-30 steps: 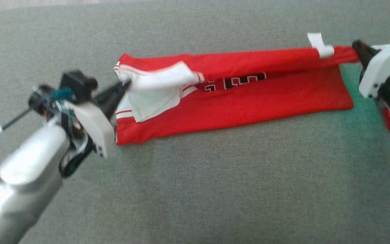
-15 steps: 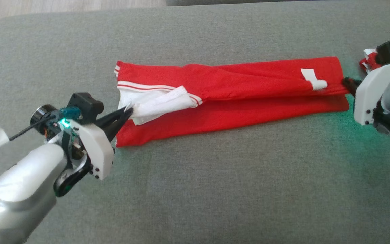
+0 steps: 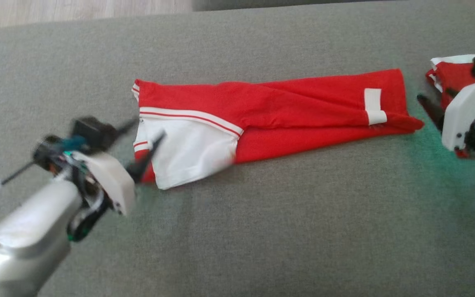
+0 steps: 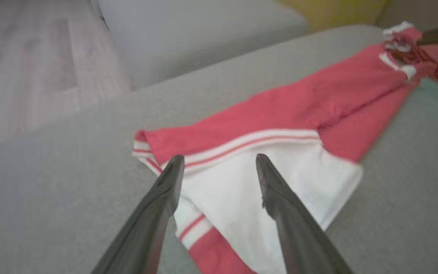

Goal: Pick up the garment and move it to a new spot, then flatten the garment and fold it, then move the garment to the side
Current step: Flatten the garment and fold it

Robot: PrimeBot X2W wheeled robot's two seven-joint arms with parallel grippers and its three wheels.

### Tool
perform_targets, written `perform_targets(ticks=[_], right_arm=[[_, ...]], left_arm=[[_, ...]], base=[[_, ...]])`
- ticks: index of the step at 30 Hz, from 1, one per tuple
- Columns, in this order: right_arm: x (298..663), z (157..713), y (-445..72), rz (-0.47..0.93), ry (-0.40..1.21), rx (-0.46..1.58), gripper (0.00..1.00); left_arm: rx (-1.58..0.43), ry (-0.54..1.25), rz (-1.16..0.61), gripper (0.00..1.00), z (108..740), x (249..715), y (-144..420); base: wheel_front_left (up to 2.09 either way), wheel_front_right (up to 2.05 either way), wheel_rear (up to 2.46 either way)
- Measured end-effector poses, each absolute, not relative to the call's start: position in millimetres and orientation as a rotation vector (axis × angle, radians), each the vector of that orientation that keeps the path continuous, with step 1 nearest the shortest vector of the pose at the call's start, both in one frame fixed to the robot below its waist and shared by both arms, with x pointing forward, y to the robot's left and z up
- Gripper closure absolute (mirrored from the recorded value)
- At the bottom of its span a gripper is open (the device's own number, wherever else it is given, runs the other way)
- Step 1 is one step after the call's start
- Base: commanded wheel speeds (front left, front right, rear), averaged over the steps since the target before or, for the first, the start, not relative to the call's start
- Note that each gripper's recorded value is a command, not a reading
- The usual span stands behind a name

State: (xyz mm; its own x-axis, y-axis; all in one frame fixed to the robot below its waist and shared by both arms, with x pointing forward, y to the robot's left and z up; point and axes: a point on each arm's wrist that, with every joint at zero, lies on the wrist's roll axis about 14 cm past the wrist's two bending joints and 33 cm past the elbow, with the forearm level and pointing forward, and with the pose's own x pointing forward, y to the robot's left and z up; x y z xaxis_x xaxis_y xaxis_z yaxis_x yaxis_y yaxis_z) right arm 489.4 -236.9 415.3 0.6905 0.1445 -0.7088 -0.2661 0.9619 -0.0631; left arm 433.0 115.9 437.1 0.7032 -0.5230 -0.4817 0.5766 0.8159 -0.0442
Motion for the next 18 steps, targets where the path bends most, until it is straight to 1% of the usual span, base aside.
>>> perform_targets(ticks=[2,4,7,9,12,15,18], right_arm=[[501.9,434.5,-236.5,0.211,0.684,-0.131,0.00],[519.1,464.5,-230.2,0.198,0.544,-0.063,0.00],[536.3,508.7,-210.8,0.218,0.346,0.007,0.00],[539.8,531.0,-198.1,0.234,0.230,0.051,0.00],[539.7,558.7,-182.1,0.255,0.084,0.101,0.00],[534.6,572.1,-168.6,0.275,0.011,0.117,0.00],[523.4,567.3,-159.4,0.274,-0.008,0.166,0.00]], left_arm=[[0.081,0.389,-0.541,0.00,459.7,450.1,123.4],[0.046,0.264,-0.471,0.00,485.1,464.8,130.2],[-0.040,0.079,-0.363,0.00,526.2,481.1,141.1],[-0.093,-0.010,-0.301,0.00,550.1,486.9,147.6],[-0.167,-0.093,-0.256,0.00,574.9,484.6,150.1],[-0.232,-0.152,-0.228,0.00,586.5,472.1,148.1],[-0.276,-0.161,-0.184,0.00,577.6,455.5,149.9]], base=[[0.00,0.00,0.00],[0.00,0.00,0.00],[0.00,0.00,0.00],[0.00,0.00,0.00],[0.00,0.00,0.00],[0.00,0.00,0.00],[0.00,0.00,0.00]])
